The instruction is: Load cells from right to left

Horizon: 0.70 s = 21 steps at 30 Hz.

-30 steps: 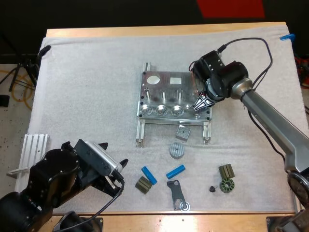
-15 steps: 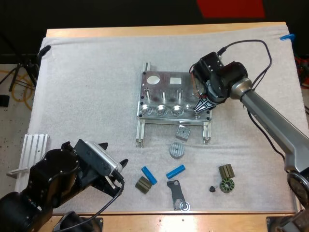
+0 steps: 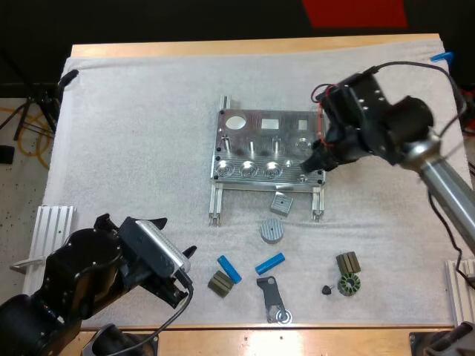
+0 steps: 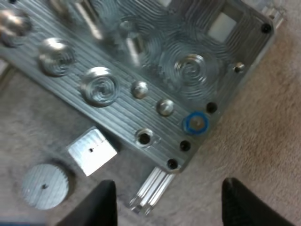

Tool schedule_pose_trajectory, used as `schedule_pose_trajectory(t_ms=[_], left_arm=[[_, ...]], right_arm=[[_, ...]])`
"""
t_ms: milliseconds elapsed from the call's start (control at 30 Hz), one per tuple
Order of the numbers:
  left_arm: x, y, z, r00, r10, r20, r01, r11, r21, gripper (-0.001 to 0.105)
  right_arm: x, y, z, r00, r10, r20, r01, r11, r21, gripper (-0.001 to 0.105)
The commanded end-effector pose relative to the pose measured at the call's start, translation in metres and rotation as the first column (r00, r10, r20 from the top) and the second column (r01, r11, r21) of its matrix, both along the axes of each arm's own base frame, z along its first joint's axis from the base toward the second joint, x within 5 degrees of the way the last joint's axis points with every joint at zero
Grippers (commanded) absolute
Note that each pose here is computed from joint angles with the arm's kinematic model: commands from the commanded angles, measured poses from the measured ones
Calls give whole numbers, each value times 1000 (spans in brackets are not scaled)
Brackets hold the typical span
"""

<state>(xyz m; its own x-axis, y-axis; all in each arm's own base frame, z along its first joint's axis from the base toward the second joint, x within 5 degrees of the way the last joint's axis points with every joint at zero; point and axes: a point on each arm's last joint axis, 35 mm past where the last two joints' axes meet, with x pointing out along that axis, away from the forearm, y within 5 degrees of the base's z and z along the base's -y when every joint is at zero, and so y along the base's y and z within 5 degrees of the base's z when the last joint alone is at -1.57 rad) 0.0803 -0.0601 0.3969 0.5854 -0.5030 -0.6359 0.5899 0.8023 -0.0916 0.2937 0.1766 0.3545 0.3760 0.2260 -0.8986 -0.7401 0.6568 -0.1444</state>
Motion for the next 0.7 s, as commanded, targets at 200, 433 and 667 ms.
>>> schedule_pose_trajectory(t_ms=[200,433,667], left_arm=[[-1,1,3,993,-79,89,72,994,79,60],[-1,1,3,979,-153,133,133,980,147,60],[-3,-1,4,941,-296,165,264,946,190,60]], right_arm=[[-38,-19,36,998,12,-59,-5,994,112,50],[-68,-30,50,979,78,-187,-34,973,228,50],[-89,-37,67,966,149,-210,-68,934,352,50]])
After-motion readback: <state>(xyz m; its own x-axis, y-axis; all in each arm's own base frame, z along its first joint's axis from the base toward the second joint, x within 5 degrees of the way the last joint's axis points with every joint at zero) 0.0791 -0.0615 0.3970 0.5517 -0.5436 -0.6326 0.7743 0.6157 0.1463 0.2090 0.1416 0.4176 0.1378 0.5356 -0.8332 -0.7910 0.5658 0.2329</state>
